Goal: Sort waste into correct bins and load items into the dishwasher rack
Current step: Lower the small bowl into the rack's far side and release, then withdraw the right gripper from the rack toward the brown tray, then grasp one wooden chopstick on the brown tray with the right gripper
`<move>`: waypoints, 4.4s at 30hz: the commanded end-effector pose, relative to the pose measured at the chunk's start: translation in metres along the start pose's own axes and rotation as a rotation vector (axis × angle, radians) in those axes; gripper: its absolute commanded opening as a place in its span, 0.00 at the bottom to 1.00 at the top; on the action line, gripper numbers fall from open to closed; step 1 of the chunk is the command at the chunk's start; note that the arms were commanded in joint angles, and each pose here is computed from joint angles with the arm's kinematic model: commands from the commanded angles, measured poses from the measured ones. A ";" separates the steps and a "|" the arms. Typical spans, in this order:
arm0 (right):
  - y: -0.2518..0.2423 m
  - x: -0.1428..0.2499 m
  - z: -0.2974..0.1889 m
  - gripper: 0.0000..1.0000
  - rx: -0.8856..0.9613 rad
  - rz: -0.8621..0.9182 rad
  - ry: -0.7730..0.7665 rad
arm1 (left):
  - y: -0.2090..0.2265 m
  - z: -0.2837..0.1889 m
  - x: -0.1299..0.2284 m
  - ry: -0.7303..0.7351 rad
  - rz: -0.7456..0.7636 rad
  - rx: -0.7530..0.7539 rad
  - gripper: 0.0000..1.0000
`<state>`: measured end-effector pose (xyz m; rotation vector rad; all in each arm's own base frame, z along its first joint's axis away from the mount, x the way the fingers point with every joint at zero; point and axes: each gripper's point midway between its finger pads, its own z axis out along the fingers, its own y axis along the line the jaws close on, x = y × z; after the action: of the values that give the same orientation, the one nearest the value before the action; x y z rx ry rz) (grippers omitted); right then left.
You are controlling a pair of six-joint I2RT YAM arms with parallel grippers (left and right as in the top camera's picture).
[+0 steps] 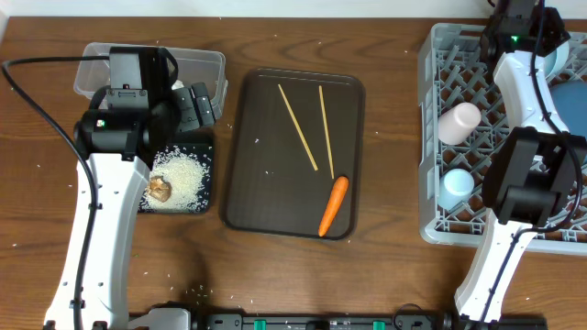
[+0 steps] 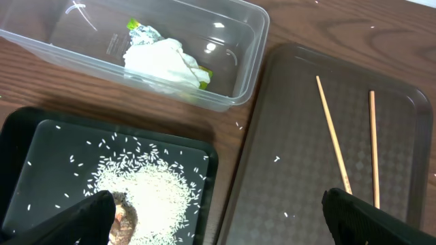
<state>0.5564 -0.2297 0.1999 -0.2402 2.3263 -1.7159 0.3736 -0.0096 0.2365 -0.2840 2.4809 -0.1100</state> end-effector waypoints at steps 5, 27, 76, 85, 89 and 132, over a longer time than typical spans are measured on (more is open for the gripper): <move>0.016 0.009 0.011 0.01 -0.003 -0.063 0.046 | 0.003 0.002 -0.001 0.002 -0.016 -0.011 0.98; 0.056 -0.006 -0.005 0.18 0.013 -0.133 0.052 | 0.003 0.002 -0.001 0.002 -0.016 -0.011 0.98; 0.037 -0.113 -0.245 0.99 0.029 0.133 -0.410 | 0.003 0.002 -0.001 0.002 -0.016 -0.011 0.98; 0.188 -0.092 -0.335 0.99 -0.672 0.038 -0.531 | 0.003 0.002 -0.001 0.002 -0.016 -0.011 0.98; 0.225 -0.045 -0.382 0.95 -0.978 -0.044 -0.426 | 0.003 0.002 -0.001 0.002 -0.016 -0.011 0.98; 0.281 0.026 -0.418 0.59 -1.256 0.243 -0.008 | 0.003 0.002 -0.001 0.002 -0.016 -0.011 0.98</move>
<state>0.4002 0.2392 0.0306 -0.0416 2.9834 0.0825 0.3736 -0.0097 0.2364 -0.2839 2.4813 -0.1104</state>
